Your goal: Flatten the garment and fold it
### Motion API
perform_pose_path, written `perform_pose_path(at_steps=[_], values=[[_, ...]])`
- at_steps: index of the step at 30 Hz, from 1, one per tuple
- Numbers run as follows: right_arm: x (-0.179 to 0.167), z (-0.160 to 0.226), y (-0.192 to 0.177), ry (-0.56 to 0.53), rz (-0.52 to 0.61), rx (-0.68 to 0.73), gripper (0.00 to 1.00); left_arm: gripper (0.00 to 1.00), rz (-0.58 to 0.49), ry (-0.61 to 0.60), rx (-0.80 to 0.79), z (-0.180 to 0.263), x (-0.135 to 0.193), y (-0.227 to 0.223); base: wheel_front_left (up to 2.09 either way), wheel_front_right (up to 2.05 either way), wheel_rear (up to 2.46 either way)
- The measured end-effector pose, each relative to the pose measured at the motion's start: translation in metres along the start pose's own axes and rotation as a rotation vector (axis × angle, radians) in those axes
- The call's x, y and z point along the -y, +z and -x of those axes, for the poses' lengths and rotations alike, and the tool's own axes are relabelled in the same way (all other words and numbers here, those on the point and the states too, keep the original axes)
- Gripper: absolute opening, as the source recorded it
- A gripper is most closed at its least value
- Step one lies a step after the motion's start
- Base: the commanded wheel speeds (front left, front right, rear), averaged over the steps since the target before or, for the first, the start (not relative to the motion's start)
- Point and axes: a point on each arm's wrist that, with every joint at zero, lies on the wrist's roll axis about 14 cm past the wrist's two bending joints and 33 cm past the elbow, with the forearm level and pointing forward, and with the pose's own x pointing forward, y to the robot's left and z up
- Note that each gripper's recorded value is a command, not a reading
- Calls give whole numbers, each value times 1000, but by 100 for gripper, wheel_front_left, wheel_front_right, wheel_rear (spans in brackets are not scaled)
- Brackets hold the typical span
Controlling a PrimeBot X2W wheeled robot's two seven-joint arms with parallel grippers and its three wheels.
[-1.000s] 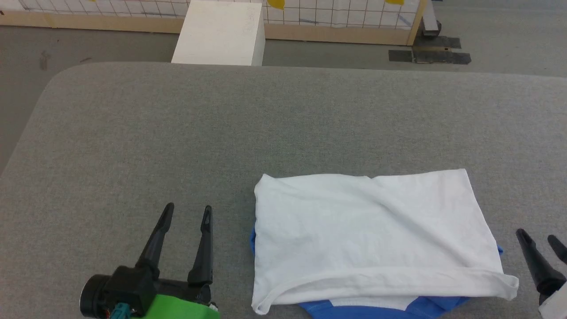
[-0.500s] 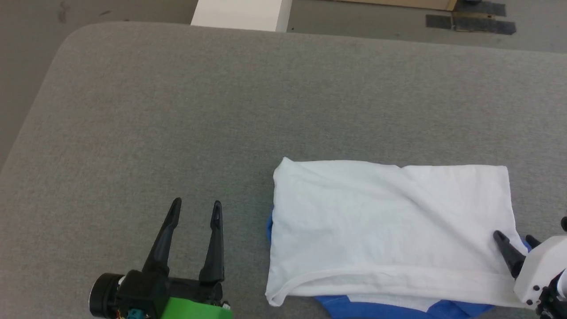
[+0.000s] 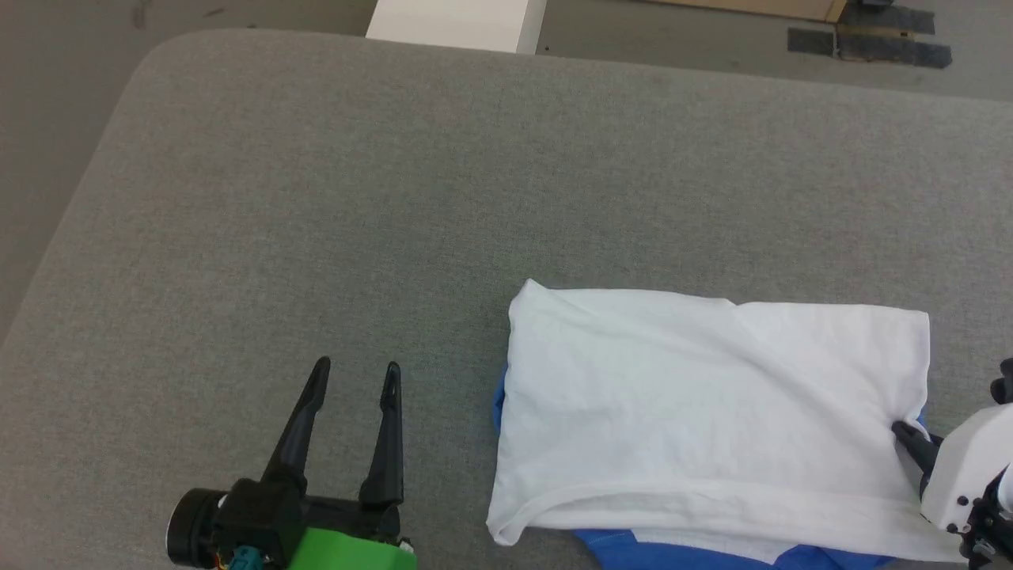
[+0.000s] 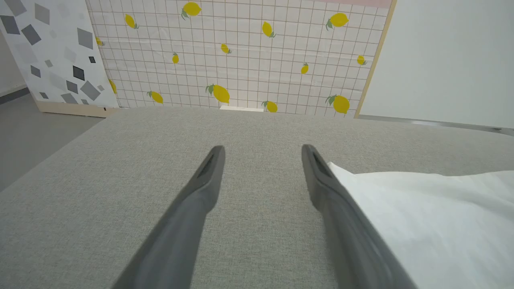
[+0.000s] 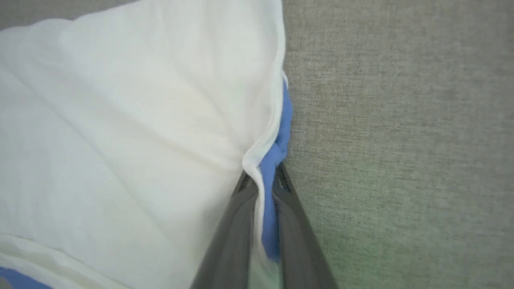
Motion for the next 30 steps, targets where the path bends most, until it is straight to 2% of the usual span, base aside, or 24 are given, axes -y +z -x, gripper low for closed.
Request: perform_pose_path(at_steps=[3,11,15,21,22,23,30], values=[[10,8,4,-26,-36,33,0,100,0,-4,13,2,0,4,0,0,0],[78,58,30,-220,-55,140,0,100,14,-32,34,8,7,10,0,0,0],[83,77,40,-240,-31,169,0,100,31,-48,30,11,12,9,0,0,0],[29,86,53,-106,71,165,0,100,53,-54,39,12,18,11,0,0,0],[16,85,52,-71,89,156,0,100,56,-53,38,12,18,10,0,0,0],[-24,81,47,35,139,124,0,100,59,-51,35,13,17,9,0,0,0],[-107,71,42,247,241,84,0,100,65,-21,29,15,10,7,0,0,0]])
